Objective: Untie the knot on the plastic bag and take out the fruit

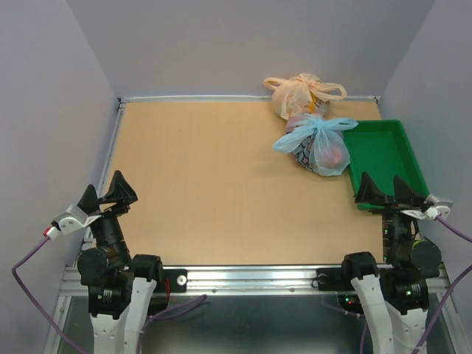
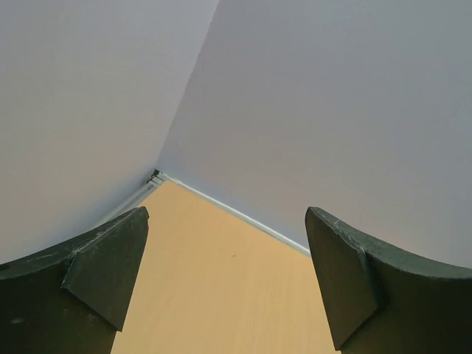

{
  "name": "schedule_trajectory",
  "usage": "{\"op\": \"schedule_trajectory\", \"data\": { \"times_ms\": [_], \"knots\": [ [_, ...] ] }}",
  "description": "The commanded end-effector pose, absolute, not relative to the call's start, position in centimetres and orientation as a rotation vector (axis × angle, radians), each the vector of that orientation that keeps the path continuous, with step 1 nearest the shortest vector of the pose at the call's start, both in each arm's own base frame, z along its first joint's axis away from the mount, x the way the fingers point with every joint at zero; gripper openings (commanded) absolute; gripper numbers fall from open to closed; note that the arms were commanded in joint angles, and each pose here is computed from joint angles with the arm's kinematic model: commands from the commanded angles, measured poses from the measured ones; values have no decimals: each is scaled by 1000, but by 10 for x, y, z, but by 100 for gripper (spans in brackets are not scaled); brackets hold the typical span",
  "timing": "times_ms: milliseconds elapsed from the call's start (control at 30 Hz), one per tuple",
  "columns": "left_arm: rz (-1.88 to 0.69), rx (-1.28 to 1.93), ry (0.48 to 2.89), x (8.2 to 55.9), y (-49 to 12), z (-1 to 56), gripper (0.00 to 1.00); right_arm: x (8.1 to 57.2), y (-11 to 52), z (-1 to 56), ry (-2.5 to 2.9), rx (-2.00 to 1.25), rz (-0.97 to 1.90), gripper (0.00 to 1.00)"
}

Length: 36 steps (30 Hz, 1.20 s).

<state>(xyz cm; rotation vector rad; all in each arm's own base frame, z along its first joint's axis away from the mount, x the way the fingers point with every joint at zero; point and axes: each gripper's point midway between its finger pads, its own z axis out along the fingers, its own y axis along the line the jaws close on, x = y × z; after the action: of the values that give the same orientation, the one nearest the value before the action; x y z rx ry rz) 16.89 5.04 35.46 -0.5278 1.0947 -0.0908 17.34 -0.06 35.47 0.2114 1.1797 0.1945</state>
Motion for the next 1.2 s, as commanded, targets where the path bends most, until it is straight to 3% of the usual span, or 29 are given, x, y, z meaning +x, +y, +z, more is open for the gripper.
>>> {"op": "schedule_trajectory", "data": {
  "times_ms": [0,300,533,867,1033,1167],
  "knots": [
    [-161,-512,855,112,55,389,99,171,2,365,1141,194,207,100],
    [-142,-558,852,118,62,381,99,175,-30,354,1114,449,182,100],
    [-202,-637,845,126,64,371,96,204,-18,341,1220,473,236,100],
    [-287,-558,1057,172,32,343,98,323,23,298,1686,500,279,100],
    [-278,-512,1150,194,22,330,97,393,44,247,1921,452,249,100],
    [-264,-502,1228,206,18,318,97,423,45,225,1978,444,209,97]
  ]
}}
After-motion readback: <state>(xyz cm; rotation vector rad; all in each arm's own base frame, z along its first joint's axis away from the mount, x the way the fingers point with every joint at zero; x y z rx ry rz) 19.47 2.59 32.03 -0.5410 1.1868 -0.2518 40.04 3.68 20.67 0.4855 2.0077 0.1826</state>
